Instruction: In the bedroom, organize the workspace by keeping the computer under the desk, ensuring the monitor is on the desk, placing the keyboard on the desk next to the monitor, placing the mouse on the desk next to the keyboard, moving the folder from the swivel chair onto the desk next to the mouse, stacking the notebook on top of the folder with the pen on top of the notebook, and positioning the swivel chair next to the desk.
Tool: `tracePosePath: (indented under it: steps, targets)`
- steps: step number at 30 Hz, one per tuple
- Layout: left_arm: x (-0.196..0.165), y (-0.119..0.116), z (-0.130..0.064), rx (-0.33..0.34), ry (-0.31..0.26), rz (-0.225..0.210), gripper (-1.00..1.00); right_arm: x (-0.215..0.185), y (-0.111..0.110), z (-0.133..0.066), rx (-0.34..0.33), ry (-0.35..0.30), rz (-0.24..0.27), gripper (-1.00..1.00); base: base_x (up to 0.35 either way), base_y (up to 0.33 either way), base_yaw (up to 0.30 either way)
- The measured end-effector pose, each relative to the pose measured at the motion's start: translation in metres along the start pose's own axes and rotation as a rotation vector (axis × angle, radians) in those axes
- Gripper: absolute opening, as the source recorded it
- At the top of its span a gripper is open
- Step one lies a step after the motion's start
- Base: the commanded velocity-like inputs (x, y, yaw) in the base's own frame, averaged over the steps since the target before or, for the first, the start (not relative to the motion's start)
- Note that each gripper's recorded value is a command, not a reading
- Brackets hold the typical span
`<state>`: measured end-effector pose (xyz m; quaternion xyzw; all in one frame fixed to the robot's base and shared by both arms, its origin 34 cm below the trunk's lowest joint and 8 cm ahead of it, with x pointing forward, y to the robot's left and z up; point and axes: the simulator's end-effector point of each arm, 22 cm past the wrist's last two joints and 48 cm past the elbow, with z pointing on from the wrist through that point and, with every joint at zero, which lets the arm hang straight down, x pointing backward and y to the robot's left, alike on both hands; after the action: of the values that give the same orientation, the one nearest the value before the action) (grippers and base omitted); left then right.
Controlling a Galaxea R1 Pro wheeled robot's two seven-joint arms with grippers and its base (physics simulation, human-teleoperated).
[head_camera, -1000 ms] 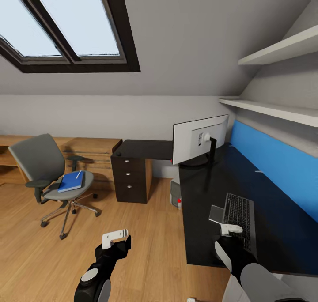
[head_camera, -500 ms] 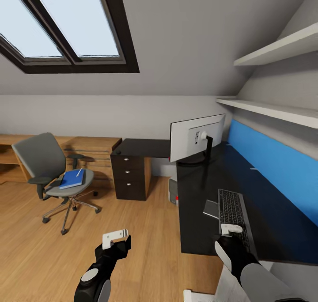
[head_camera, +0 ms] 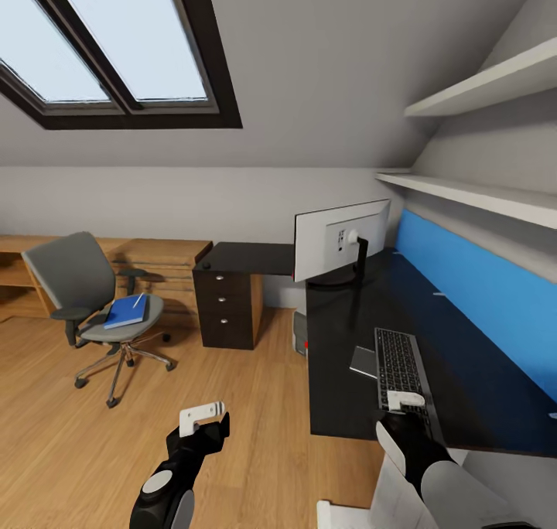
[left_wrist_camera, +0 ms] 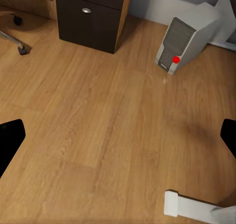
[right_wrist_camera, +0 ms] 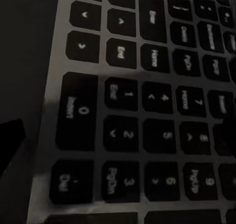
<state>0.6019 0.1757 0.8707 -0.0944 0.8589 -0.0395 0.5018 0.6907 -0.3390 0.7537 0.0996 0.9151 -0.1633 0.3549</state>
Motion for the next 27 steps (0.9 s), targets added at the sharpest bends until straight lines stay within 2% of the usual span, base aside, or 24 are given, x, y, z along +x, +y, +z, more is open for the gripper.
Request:
tracePosePath:
  steps: [7, 11, 27]
  targets:
    - [-0.007, -0.001, -0.005, -0.001, 0.003, 0.002, 1.00, -0.052, 0.003, -0.016, -0.015, -0.145, 0.048, 1.00, 0.000, 0.000, 0.000]
    - [-0.011, -0.002, -0.008, -0.001, 0.003, 0.002, 1.00, -0.069, 0.004, -0.024, -0.021, -0.181, 0.051, 1.00, 0.000, 0.000, 0.000]
    - [-0.016, -0.003, -0.012, -0.002, 0.006, 0.002, 1.00, -0.096, 0.003, -0.037, -0.030, -0.235, 0.068, 1.00, 0.000, 0.000, 0.000]
